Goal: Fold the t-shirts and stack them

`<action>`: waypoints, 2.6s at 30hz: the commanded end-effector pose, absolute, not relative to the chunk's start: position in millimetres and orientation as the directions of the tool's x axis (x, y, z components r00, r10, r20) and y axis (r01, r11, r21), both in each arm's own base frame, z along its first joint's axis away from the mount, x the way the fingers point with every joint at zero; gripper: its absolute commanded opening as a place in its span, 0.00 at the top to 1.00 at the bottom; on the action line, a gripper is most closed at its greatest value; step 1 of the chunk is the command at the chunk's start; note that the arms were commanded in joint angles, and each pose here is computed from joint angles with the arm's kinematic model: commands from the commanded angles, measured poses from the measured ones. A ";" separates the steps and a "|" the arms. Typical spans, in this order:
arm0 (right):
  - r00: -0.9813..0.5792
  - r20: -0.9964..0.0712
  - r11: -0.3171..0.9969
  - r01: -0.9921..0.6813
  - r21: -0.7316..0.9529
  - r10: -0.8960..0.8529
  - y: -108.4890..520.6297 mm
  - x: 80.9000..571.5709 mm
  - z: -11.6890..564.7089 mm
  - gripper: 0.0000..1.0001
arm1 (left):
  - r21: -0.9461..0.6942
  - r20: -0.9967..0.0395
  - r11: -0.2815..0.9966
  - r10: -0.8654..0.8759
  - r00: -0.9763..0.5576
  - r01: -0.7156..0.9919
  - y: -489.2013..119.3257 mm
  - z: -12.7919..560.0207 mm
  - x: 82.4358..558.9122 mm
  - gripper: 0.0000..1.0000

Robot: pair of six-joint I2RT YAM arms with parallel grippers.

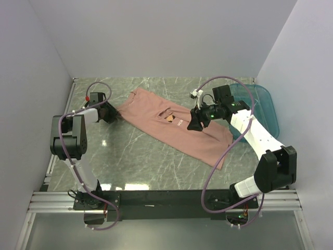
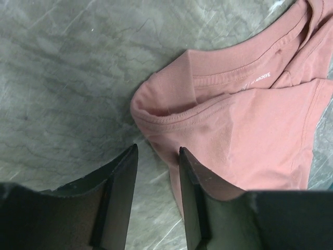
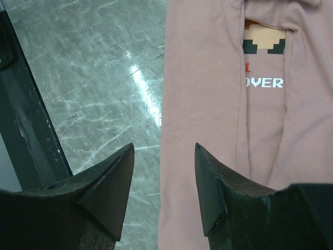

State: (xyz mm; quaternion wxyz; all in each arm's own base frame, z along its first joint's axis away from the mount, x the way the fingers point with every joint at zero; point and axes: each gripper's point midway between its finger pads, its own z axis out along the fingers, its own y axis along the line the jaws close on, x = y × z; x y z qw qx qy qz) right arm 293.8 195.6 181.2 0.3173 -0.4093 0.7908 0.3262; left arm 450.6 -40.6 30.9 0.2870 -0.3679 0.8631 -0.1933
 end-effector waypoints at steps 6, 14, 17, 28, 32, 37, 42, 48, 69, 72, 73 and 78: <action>-0.428 -0.794 0.428 -0.872 0.238 -0.431 197.4 295.3 186.0 0.43 | -0.502 -0.371 0.690 -0.717 -0.591 -0.522 -37.1 26.2 455.0 0.57; -0.428 -0.793 0.427 -0.873 0.237 -0.434 197.2 295.0 185.1 0.43 | -0.482 -0.368 0.699 -0.709 -0.601 -0.529 -32.9 20.3 459.0 0.79; -0.428 -0.793 0.426 -0.873 0.238 -0.434 197.4 294.8 185.2 0.43 | -0.472 -0.375 0.703 -0.706 -0.600 -0.532 -27.1 21.1 462.6 0.90; -0.424 -0.791 0.416 -0.877 0.239 -0.441 198.7 292.0 185.6 0.44 | -0.402 -0.394 0.713 -0.701 -0.594 -0.575 26.3 27.3 514.7 0.96; -0.413 -0.789 0.414 -0.883 0.222 -0.456 200.8 291.1 184.0 0.44 | -0.399 -0.403 0.711 -0.704 -0.586 -0.580 45.1 30.3 551.4 0.96; -0.388 -0.768 0.402 -0.897 0.185 -0.510 208.0 288.2 173.3 0.44 | -0.412 -0.416 0.706 -0.709 -0.570 -0.577 58.4 40.6 580.5 0.87; -0.343 -0.747 0.369 -0.919 0.140 -0.570 213.3 282.3 162.2 0.44 | -0.439 -0.481 0.723 -0.690 -0.541 -0.533 70.9 77.9 588.0 0.50; -0.240 -0.739 0.301 -0.952 0.053 -0.629 220.1 268.3 155.3 0.44 | -0.443 -0.655 0.793 -0.605 -0.453 -0.418 83.3 173.8 561.2 0.24; 0.152 -0.883 0.284 -0.911 -0.299 -0.443 142.1 245.1 225.5 0.27 | -0.301 -0.895 0.807 -0.057 -0.441 0.507 -183.9 222.3 304.4 0.13; 0.141 -0.894 0.347 -0.887 -0.305 -0.426 133.1 251.4 227.4 0.19 | -0.299 -0.896 0.769 -0.023 -0.444 0.565 -216.1 210.3 273.9 0.11; 0.138 -0.896 0.364 -0.880 -0.307 -0.421 129.6 254.2 228.0 0.18 | -0.295 -0.893 0.735 0.014 -0.450 0.610 -235.7 202.4 255.5 0.10; 0.046 -0.918 0.406 -0.887 -0.219 -0.395 120.6 260.7 221.0 0.13 | -0.244 -0.872 0.724 0.127 -0.473 0.645 -280.5 164.1 222.6 0.08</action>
